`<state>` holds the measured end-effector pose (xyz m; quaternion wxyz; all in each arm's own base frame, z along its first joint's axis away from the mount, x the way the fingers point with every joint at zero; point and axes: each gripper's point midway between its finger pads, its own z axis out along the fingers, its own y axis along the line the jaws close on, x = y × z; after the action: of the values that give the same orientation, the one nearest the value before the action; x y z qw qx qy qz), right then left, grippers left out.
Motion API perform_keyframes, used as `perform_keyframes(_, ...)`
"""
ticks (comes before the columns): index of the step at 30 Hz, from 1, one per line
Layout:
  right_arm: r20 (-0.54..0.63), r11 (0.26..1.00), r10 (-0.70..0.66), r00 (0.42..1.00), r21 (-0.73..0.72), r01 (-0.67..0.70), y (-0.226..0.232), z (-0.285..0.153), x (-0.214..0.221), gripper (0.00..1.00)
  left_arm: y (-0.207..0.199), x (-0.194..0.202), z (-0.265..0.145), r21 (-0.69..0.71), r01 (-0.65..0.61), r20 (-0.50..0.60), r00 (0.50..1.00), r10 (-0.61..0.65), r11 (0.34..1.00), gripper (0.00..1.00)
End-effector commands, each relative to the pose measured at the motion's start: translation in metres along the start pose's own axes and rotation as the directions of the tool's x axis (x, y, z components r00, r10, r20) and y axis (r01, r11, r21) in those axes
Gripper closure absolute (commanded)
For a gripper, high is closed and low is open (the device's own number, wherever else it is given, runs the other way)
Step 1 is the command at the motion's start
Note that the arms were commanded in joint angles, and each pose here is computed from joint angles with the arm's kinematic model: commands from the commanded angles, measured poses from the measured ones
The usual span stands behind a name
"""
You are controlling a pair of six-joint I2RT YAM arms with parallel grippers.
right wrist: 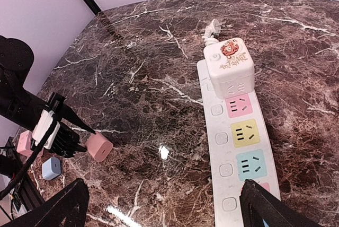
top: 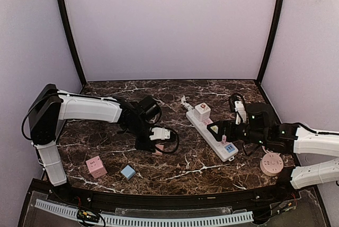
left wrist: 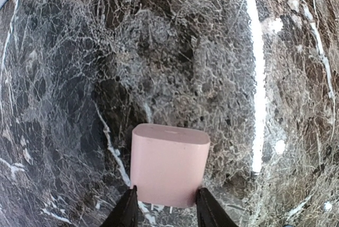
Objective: Insert the plug
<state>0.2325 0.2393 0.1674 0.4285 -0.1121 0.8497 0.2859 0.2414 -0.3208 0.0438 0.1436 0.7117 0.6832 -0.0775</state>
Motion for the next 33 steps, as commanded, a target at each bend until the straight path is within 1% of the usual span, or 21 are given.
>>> perform_keyframes(1,-0.003,1.0,-0.011,1.0,-0.017,0.011,0.003,0.002,0.004,0.01,-0.01,0.006,0.009,0.028,0.02,0.011,1.0,-0.02,0.999,0.59)
perform_keyframes(2,-0.003,1.0,-0.011,1.0,-0.018,0.011,0.003,0.002,0.004,0.01,-0.011,0.007,0.011,0.031,0.023,0.011,1.0,-0.023,0.999,0.57)
perform_keyframes(4,-0.005,1.0,-0.011,1.0,-0.016,0.011,0.003,0.003,0.004,0.01,-0.012,0.006,0.012,0.037,0.034,0.016,0.999,-0.035,0.999,0.55)
perform_keyframes(22,-0.011,1.0,-0.013,1.0,-0.021,0.013,0.004,0.004,0.005,0.01,-0.011,0.004,0.021,0.049,0.067,0.015,0.998,-0.068,0.997,0.49)
perform_keyframes(25,-0.013,1.0,-0.014,1.0,-0.02,0.014,0.003,0.004,0.006,0.01,-0.009,0.003,0.022,0.046,0.072,0.022,0.997,-0.073,0.996,0.51)
perform_keyframes(26,-0.014,1.0,-0.013,1.0,-0.019,0.013,0.003,0.004,0.006,0.01,-0.009,0.002,0.023,0.045,0.075,0.026,0.997,-0.077,0.996,0.54)
perform_keyframes(29,-0.014,1.0,-0.014,1.0,-0.016,0.014,0.003,0.004,0.006,0.01,-0.009,-0.001,0.025,0.047,0.079,0.046,0.996,-0.082,0.996,0.58)
perform_keyframes(31,-0.014,1.0,-0.012,1.0,-0.009,0.012,0.001,0.005,0.007,0.01,-0.006,-0.007,0.023,0.037,0.087,0.072,0.993,-0.089,0.996,0.62)
perform_keyframes(32,-0.013,1.0,-0.012,1.0,-0.008,0.012,0.001,0.005,0.007,0.01,-0.003,-0.01,0.023,0.025,0.093,0.091,0.991,-0.095,0.995,0.66)
perform_keyframes(33,-0.012,1.0,-0.01,1.0,-0.004,0.01,0.0,0.005,0.006,0.01,-0.002,-0.013,0.021,0.016,0.097,0.102,0.99,-0.098,0.995,0.69)
